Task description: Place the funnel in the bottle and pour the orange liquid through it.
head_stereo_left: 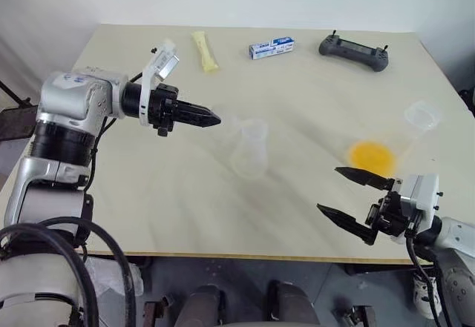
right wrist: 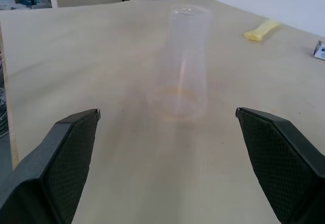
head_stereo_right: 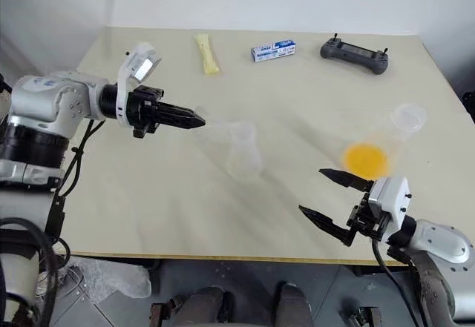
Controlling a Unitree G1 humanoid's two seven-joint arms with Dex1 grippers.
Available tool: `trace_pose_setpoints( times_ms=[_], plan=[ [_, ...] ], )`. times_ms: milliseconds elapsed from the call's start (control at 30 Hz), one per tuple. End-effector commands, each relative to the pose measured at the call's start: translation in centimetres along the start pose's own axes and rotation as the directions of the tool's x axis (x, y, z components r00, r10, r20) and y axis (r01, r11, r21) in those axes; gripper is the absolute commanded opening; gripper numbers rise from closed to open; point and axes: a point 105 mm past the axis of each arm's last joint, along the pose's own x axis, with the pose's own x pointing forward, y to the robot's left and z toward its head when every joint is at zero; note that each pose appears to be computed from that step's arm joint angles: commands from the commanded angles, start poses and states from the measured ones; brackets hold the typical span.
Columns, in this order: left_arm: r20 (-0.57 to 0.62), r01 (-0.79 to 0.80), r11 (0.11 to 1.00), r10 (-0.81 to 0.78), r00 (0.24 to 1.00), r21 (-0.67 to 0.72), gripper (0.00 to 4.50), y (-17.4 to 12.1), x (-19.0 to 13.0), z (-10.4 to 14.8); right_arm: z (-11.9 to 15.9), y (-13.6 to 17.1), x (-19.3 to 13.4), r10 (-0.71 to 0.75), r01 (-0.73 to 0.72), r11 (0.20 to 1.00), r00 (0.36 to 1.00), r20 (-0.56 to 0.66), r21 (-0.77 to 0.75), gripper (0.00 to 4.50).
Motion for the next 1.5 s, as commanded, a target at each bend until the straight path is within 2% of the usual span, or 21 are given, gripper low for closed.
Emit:
trace_pose_setpoints(
  times_ms=[33, 267, 467, 633, 1200, 1500],
  plan=[
    [-0.022, 0.008, 0.998, -0.007, 1.000, 0.066, 0.05, 0.3, 0.0, 1.6, 1.3, 0.2, 0.2, -0.003, 0.005, 0.999, 0.999, 0.042, -0.050, 4.50],
    [-0.076, 0.048, 0.993, -0.039, 0.996, 0.109, 0.05, 0.6, 0.6, 3.0, 1.9, 0.2, 0.7, 0.013, -0.007, 0.997, 0.997, 0.074, -0.072, 4.50],
    [-0.140, 0.055, 0.990, -0.037, 0.990, 0.131, 0.05, 0.9, 1.1, 3.2, 2.3, 0.2, 1.0, 0.032, -0.025, 0.995, 0.996, 0.078, -0.092, 4.50],
    [-0.163, 0.062, 0.984, -0.035, 0.986, 0.165, 0.05, 0.7, 1.8, 4.5, 2.2, 0.3, 1.1, 0.033, -0.025, 0.995, 0.996, 0.080, -0.093, 4.50],
    [-0.318, 0.128, 0.946, -0.028, 0.948, 0.298, 0.05, -0.1, 3.3, 5.4, 1.4, 0.9, 1.4, 0.027, -0.021, 0.997, 0.997, 0.077, -0.078, 4.50],
    [-0.377, 0.137, 0.923, 0.009, 0.926, 0.359, 0.05, -0.5, 4.2, 6.9, 1.2, 0.8, 1.7, 0.043, -0.037, 0.997, 0.996, 0.078, -0.072, 4.50]
  ],
)
